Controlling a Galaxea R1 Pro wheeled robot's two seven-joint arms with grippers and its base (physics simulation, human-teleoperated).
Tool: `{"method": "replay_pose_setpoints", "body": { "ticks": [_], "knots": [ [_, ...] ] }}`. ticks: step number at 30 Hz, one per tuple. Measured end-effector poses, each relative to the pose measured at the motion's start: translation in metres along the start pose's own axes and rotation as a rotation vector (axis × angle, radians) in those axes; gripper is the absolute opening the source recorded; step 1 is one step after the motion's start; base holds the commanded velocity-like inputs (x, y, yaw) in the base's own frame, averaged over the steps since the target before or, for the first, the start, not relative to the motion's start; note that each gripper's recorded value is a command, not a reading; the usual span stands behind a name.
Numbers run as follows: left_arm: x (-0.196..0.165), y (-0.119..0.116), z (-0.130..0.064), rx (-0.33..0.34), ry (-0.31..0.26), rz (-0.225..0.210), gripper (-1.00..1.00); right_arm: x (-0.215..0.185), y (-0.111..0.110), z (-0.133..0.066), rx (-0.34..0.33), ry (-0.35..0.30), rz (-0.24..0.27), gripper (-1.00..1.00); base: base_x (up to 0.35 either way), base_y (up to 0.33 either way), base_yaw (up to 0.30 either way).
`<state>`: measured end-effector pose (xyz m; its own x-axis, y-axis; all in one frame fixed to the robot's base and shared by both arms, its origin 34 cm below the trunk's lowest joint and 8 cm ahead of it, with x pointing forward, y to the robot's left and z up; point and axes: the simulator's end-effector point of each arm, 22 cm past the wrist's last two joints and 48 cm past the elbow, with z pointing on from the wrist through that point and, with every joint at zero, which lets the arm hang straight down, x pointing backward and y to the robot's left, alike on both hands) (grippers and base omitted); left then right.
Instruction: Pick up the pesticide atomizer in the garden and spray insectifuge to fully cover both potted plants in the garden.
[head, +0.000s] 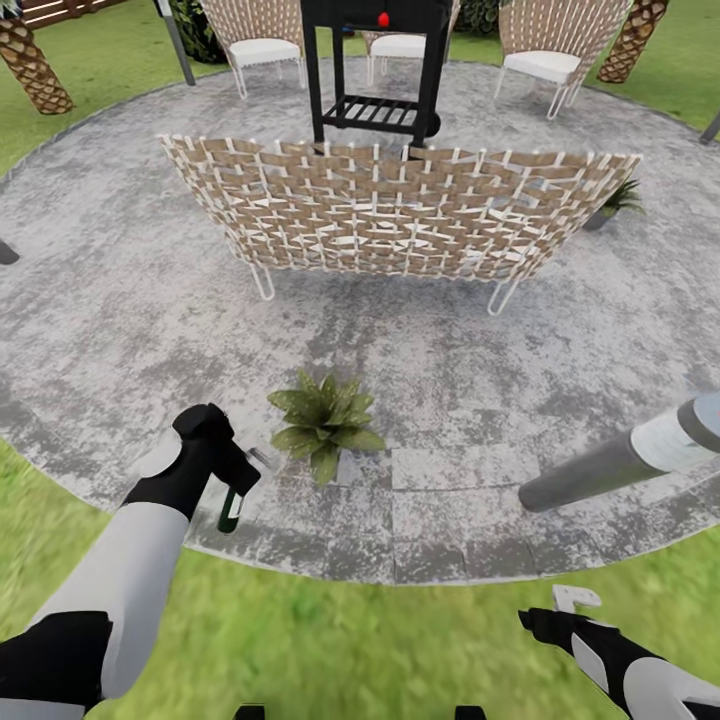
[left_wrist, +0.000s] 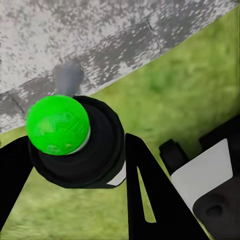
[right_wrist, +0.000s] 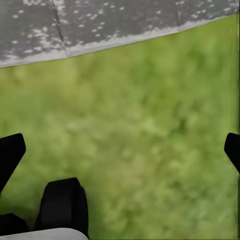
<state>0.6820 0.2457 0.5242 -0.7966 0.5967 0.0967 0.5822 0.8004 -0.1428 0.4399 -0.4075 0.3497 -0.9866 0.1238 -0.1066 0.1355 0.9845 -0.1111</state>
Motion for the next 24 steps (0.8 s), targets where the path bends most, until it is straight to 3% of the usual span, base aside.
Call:
{"method": "replay_pose_setpoints", "body": {
  "ticks": [4, 11, 15, 24],
  "knots": [
    [0.0, -0.002, 0.001, 0.0, 0.008, 0.014, -1.0, 0.0, 0.0, 0.0, 0.0, 0.0, 0.001, 1.0, 0.309, -0.165, -0.001],
    [0.0, -0.017, 0.008, -0.025, 0.068, 0.119, -1.0, 0.0, 0.0, 0.0, 0.0, 0.0, 0.0, 1.0, 0.22, -0.133, -0.196],
    [0.005, -0.021, 0.015, -0.012, 0.091, 0.128, -1.0, 0.0, 0.0, 0.0, 0.0, 0.001, -0.002, 1.0, 0.015, -0.01, -0.234],
    [0.001, -0.028, 0.016, -0.012, 0.095, 0.147, -1.0, 0.0, 0.0, 0.0, 0.001, 0.001, -0.002, 1.0, 0.001, 0.0, -0.022]
  ]
}}
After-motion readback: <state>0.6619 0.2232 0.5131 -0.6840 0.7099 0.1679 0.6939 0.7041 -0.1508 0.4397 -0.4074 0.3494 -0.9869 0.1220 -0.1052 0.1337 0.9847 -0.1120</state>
